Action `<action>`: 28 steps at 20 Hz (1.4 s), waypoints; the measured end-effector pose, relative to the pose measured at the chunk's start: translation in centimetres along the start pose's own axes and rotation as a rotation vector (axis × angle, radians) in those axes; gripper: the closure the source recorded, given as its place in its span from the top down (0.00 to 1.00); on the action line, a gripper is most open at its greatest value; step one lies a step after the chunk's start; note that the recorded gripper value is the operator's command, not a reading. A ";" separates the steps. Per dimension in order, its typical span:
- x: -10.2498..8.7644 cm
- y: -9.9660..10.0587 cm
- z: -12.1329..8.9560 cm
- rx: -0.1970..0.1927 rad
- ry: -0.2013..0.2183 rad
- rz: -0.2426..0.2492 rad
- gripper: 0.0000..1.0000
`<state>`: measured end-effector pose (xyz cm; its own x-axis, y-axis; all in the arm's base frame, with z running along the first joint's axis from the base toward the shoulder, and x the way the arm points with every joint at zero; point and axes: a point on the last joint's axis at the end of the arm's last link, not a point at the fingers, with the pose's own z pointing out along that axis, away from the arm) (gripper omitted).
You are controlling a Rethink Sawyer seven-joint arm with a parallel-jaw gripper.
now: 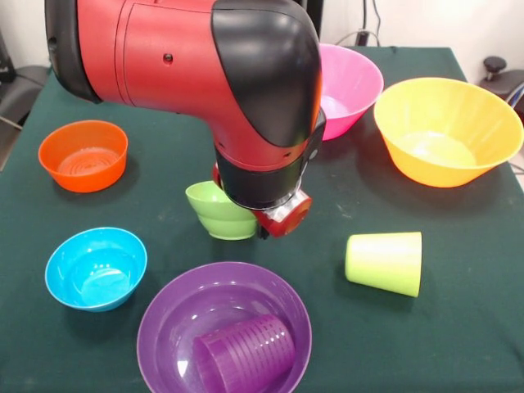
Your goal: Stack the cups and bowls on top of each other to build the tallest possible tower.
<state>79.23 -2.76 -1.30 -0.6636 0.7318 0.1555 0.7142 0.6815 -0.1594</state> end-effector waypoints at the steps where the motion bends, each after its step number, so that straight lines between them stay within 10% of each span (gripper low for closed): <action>1: 0.0 0.0 0.0 0.002 0.002 0.000 0.00; 2: 0.0 0.0 -0.1 0.003 0.004 0.000 0.00; 3: 0.1 -0.1 -0.2 0.008 0.010 0.000 1.00; 20: 0.4 -0.3 -0.9 0.019 0.038 0.004 1.00; 28: 0.7 -2.2 -4.8 0.050 0.062 0.017 1.00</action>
<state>78.23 -3.78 3.79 -0.6356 0.7423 0.2121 0.7121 0.6698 -0.2103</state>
